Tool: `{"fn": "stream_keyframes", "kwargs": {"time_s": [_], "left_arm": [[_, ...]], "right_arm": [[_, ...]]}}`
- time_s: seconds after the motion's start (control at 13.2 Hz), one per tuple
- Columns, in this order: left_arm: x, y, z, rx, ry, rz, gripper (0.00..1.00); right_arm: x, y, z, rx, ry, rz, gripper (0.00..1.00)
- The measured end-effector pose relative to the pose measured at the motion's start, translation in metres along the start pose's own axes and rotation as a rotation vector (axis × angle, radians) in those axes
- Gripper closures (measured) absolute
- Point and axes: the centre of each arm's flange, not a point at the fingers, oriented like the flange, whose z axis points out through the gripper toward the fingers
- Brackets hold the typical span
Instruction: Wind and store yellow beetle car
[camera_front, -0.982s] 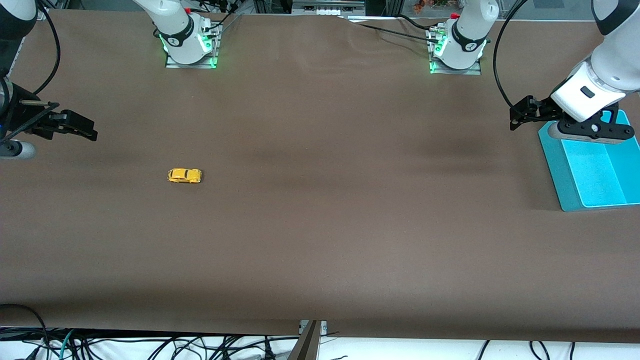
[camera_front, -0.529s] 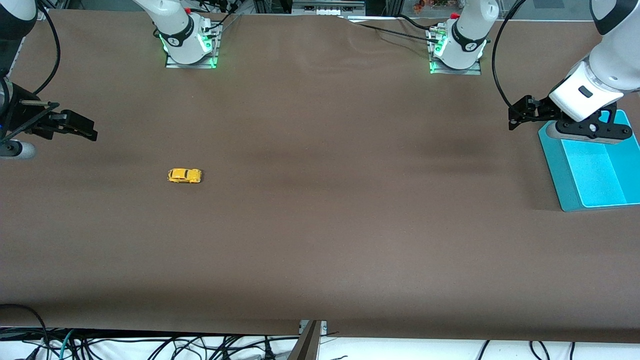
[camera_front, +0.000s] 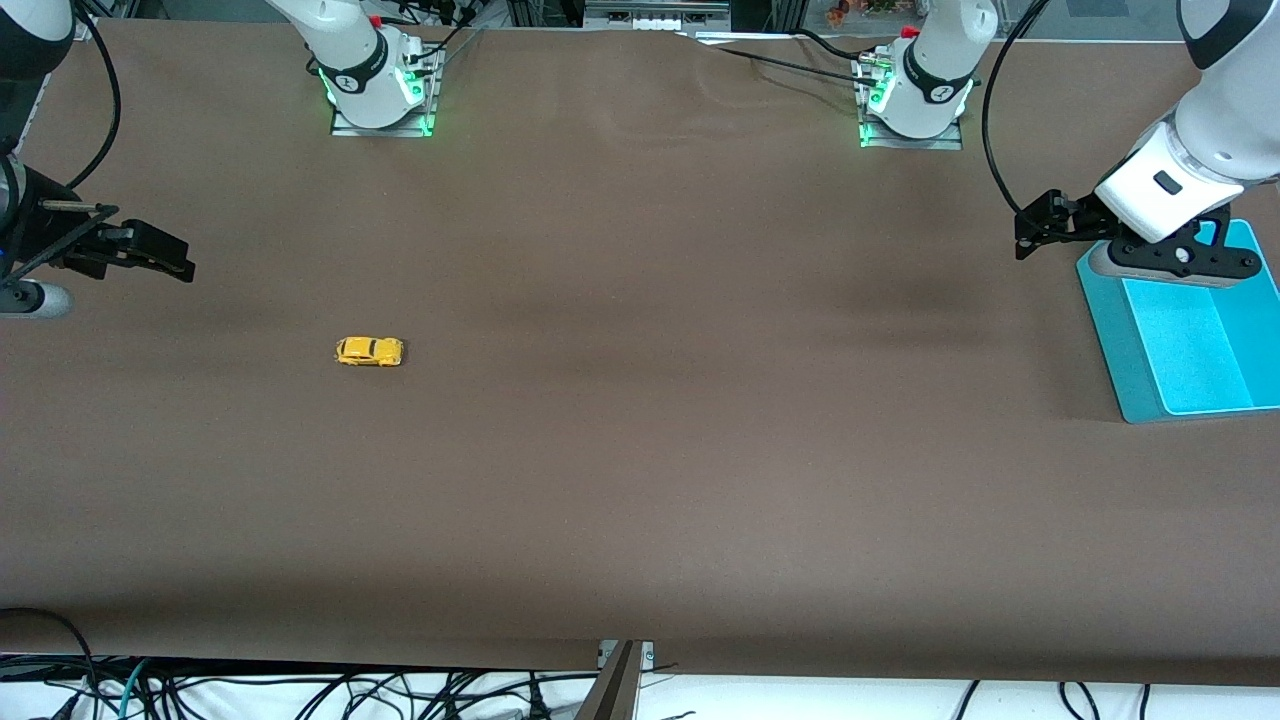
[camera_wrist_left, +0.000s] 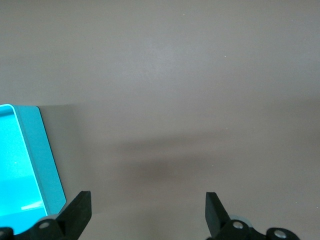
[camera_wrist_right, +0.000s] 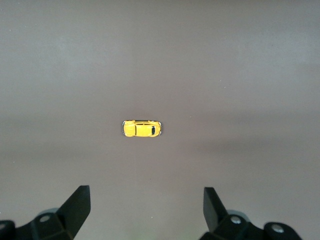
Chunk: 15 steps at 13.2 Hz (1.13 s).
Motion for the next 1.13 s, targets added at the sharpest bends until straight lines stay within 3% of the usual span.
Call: {"fn": "stream_keyframes", "kwargs": {"time_s": [0.53, 1.13], "left_arm": [[0.0, 0.0, 0.0, 0.0, 0.0, 0.0, 0.0], [-0.001, 0.0, 0.001, 0.0, -0.011, 0.0, 0.0]], "right_arm": [[0.001, -0.011, 0.004, 0.0, -0.006, -0.014, 0.0], [0.005, -0.031, 0.038, 0.001, -0.119, -0.053, 0.0]]}}
